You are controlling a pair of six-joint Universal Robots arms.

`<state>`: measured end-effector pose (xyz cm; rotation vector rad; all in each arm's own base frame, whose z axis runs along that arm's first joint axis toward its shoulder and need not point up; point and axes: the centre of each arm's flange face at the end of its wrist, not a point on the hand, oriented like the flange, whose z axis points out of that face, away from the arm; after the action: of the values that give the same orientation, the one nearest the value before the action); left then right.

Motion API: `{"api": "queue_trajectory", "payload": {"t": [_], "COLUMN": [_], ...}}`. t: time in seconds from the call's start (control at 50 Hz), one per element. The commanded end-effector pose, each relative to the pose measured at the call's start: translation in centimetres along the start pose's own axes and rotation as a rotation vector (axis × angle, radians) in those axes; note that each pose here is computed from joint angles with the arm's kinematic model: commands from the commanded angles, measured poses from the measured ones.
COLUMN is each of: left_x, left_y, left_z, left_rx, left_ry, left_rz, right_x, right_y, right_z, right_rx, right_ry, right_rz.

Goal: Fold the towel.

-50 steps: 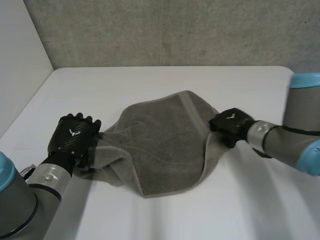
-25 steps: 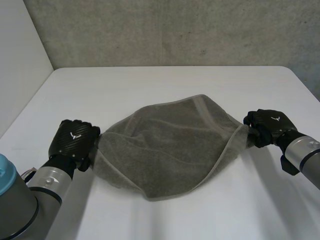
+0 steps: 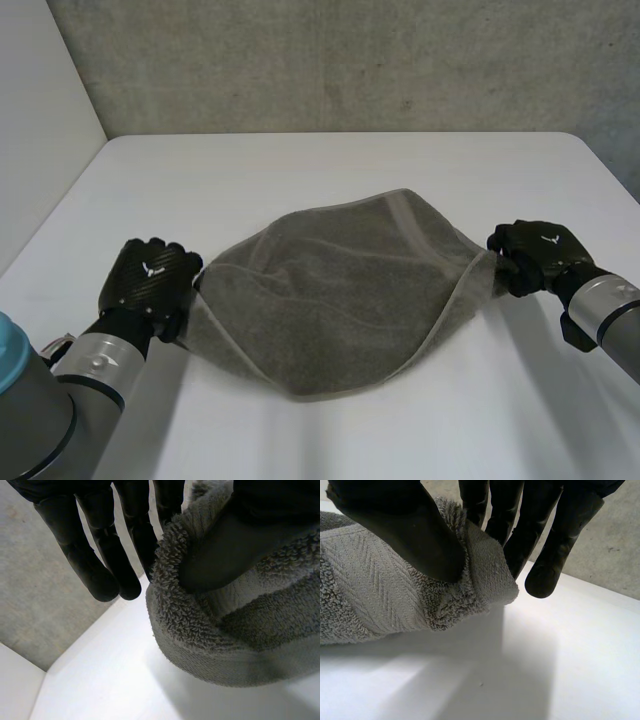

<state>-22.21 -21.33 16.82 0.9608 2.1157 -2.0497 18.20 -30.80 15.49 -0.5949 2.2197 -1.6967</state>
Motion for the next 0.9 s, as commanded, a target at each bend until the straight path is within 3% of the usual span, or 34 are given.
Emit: {"api": "queue_trajectory", "payload": {"t": [0.02, 0.16, 0.26, 0.3, 0.32, 0.4, 0.5, 0.56, 0.62, 0.66, 0.78, 0.9], "left_x": [-1.3, -5.2, -6.9, -7.6, -7.6, -9.8, -11.0, -11.2, -10.9, -10.3, -8.5, -5.7], "left_y": [-1.5, -2.7, -4.5, -5.6, -5.6, -10.3, -13.8, -14.4, -13.7, -12.4, -7.9, -6.3], "left_z": [0.1, 0.5, 0.2, -0.1, -0.1, -1.7, -2.3, -2.3, -0.9, 0.5, 4.6, 9.1], "left_rx": [0.072, 0.18, 0.257, 0.301, 0.301, 0.448, 0.438, 0.416, 0.3, 0.211, -0.019, -0.071], "left_ry": [-0.057, -0.225, -0.279, -0.298, -0.298, -0.337, -0.315, -0.302, -0.232, -0.181, -0.067, 0.026], "left_rz": [-0.011, -0.033, -0.083, -0.101, -0.101, -0.153, -0.164, -0.167, -0.171, -0.177, -0.161, 0.008], "right_x": [0.3, 1.1, 1.6, 1.6, 1.6, 0.9, 0.2, 0.3, 0.1, -0.9, -1.6, -1.5], "right_y": [-0.1, -0.9, -3.0, -7.6, -7.6, -14.7, -19.4, -19.8, -18.7, -17.0, -13.8, -11.2], "right_z": [0.1, -0.2, -0.9, -2.8, -2.9, -6.6, -9.2, -9.1, -7.5, -5.8, -2.9, 1.7], "right_rx": [0.011, 0.041, 0.096, 0.218, 0.218, 0.381, 0.39, 0.352, 0.208, 0.078, -0.092, -0.183], "right_ry": [0.011, 0.044, 0.076, 0.096, 0.096, 0.109, 0.093, 0.086, 0.059, 0.002, -0.03, 0.013], "right_rz": [-0.003, -0.005, -0.024, -0.064, -0.064, -0.116, -0.136, -0.153, -0.263, -0.383, -0.471, -0.596]}}
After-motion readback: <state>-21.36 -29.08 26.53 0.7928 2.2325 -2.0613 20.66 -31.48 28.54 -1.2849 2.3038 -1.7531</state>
